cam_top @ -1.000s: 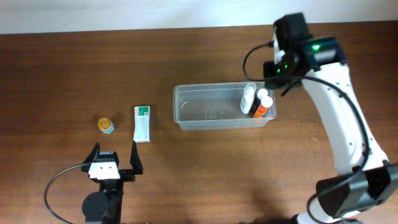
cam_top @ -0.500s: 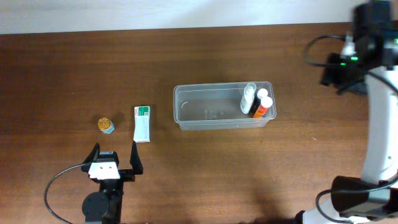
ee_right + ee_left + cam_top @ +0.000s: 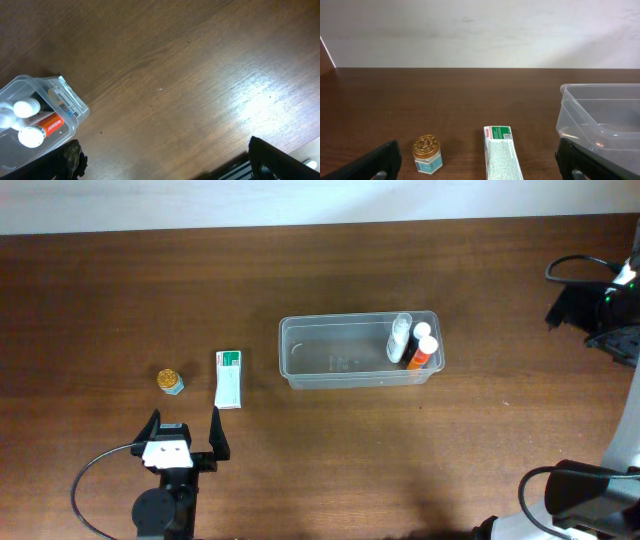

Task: Pack container
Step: 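Open the right gripper and raise it away to the right, then move the left gripper over the white-green Panadol box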

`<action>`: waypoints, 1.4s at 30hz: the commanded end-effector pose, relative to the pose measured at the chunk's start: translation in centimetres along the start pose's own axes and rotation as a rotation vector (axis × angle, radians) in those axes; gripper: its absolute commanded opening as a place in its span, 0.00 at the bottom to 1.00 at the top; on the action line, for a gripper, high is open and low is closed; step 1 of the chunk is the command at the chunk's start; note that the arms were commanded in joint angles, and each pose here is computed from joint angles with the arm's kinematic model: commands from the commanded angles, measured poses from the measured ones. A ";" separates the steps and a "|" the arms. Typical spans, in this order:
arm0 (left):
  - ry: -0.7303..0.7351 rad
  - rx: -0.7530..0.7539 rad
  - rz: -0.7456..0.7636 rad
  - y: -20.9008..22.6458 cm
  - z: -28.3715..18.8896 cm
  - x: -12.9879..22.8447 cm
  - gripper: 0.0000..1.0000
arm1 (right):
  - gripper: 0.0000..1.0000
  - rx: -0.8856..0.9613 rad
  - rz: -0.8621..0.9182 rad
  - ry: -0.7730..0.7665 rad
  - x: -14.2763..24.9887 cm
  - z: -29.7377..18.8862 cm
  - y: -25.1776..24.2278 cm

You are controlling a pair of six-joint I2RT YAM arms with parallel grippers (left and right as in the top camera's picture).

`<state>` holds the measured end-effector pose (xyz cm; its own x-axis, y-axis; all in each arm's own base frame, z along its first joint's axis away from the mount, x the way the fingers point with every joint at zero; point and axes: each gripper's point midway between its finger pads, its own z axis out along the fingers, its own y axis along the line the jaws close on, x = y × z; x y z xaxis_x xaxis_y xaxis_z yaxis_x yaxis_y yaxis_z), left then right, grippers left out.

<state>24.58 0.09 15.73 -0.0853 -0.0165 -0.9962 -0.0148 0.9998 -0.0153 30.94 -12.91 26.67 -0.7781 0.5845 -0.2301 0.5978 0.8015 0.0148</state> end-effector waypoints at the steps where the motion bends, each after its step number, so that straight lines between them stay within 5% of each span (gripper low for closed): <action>1: -0.002 0.007 0.011 -0.1 0.0 0.1 0.99 | 0.98 -0.013 0.012 -0.010 0.4 -0.6 0.0; 22: -0.002 0.011 0.010 -0.1 0.0 0.1 1.00 | 0.98 -0.013 0.012 -0.010 0.4 -0.6 0.0; 29: -0.086 0.524 0.006 -8.6 -2.4 -2.0 0.99 | 0.98 -0.013 0.012 -0.010 0.4 -0.6 0.0; 35: -0.040 0.638 -0.002 -10.2 -3.4 -1.0 0.99 | 0.98 -0.013 0.012 -0.009 0.4 -0.6 0.0; 42: -0.042 0.638 -0.154 -10.1 -4.1 -4.8 0.99 | 0.98 -0.013 0.012 -0.009 0.4 -0.6 0.0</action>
<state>21.75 -9.63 17.83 -0.0850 -0.1128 -0.9900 0.5465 0.8255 -0.1410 30.93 -12.83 26.57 -0.7790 0.5849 -0.2258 0.5970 0.8020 0.0178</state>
